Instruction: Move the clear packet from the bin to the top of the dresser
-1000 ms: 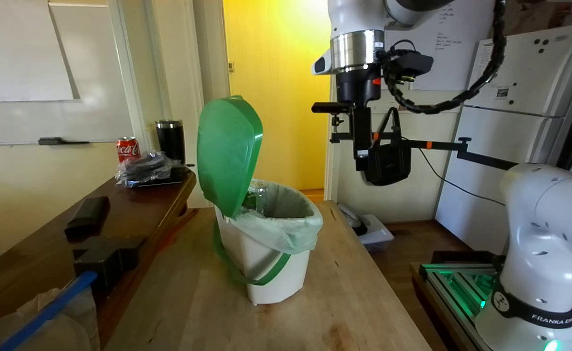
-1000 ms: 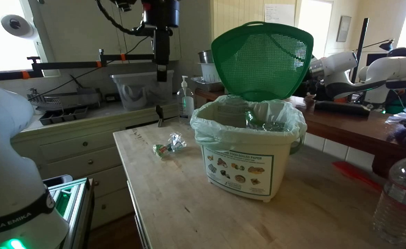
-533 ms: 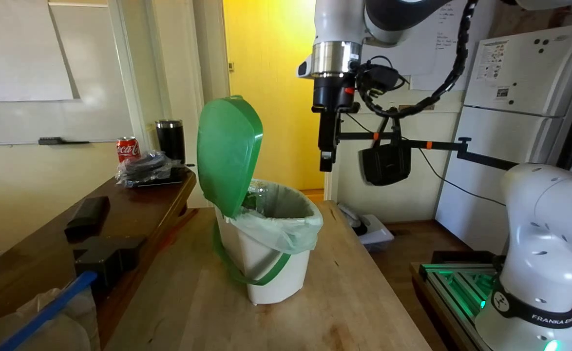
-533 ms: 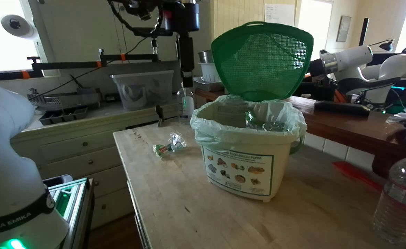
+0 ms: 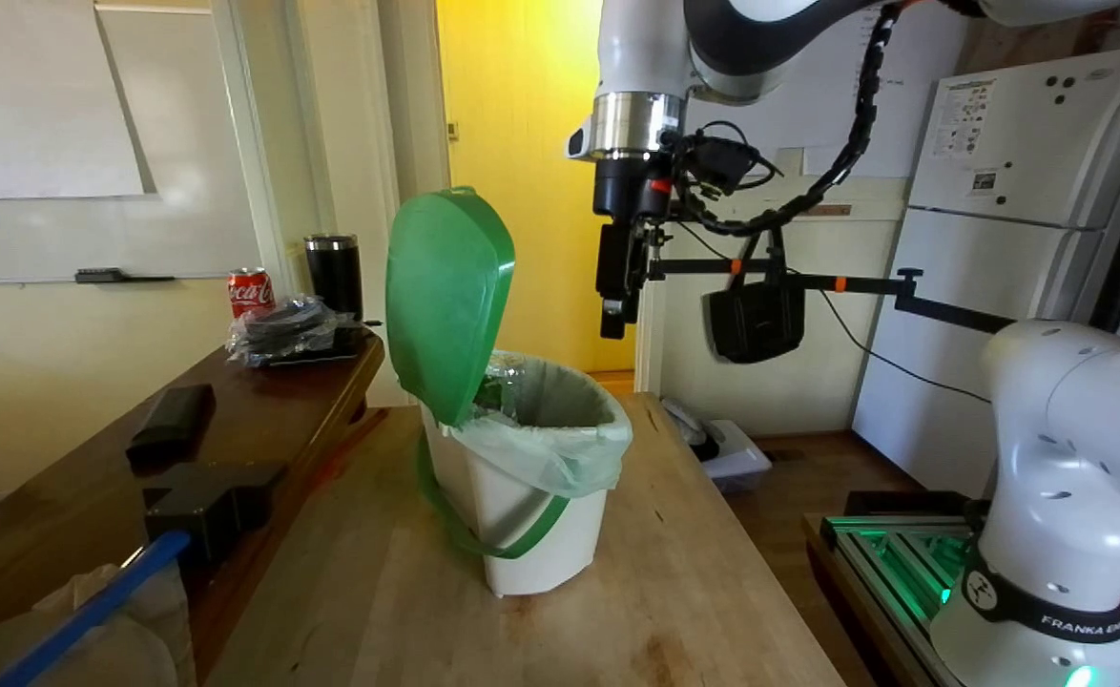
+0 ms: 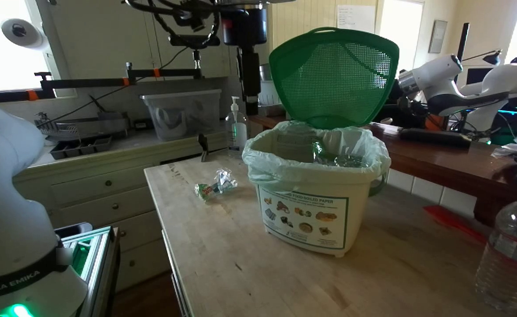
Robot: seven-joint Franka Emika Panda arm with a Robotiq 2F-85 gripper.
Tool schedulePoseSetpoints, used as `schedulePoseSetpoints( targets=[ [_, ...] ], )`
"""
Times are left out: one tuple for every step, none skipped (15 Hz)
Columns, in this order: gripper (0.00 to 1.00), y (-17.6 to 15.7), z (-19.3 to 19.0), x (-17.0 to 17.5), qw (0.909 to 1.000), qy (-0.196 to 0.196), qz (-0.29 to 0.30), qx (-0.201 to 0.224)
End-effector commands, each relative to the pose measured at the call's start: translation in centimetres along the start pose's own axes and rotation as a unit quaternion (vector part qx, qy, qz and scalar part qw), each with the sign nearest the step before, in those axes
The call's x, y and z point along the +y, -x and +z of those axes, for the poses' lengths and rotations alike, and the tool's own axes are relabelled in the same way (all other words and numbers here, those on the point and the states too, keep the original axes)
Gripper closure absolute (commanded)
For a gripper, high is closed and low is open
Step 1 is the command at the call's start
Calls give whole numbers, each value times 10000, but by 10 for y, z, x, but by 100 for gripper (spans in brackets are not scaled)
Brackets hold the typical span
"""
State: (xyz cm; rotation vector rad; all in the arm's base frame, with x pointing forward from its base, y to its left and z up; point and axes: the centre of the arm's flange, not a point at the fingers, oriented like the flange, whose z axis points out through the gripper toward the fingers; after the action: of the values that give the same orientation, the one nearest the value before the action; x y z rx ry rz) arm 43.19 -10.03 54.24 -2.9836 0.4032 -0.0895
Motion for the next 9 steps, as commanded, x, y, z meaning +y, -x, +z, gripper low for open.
schedulePoseSetpoints(
  targets=[
    [0, -11, 4, 2, 9996, 12, 242, 126],
    [0, -18, 6, 5, 9989, 0, 380, 269],
    [0, -24, 7, 7, 9984, -62, 477, 308],
    [0, -31, 9, 10, 9975, -83, 560, 419],
    [0, -36, 13, 12, 9967, -90, 615, 515],
    [0, -42, 16, 15, 9961, -94, 654, 593],
    [0, -48, 20, 17, 9956, -85, 688, 623],
    [0, -54, 25, 19, 9952, -85, 722, 650],
    [0, -59, 30, 21, 9945, -88, 745, 733]
  ],
)
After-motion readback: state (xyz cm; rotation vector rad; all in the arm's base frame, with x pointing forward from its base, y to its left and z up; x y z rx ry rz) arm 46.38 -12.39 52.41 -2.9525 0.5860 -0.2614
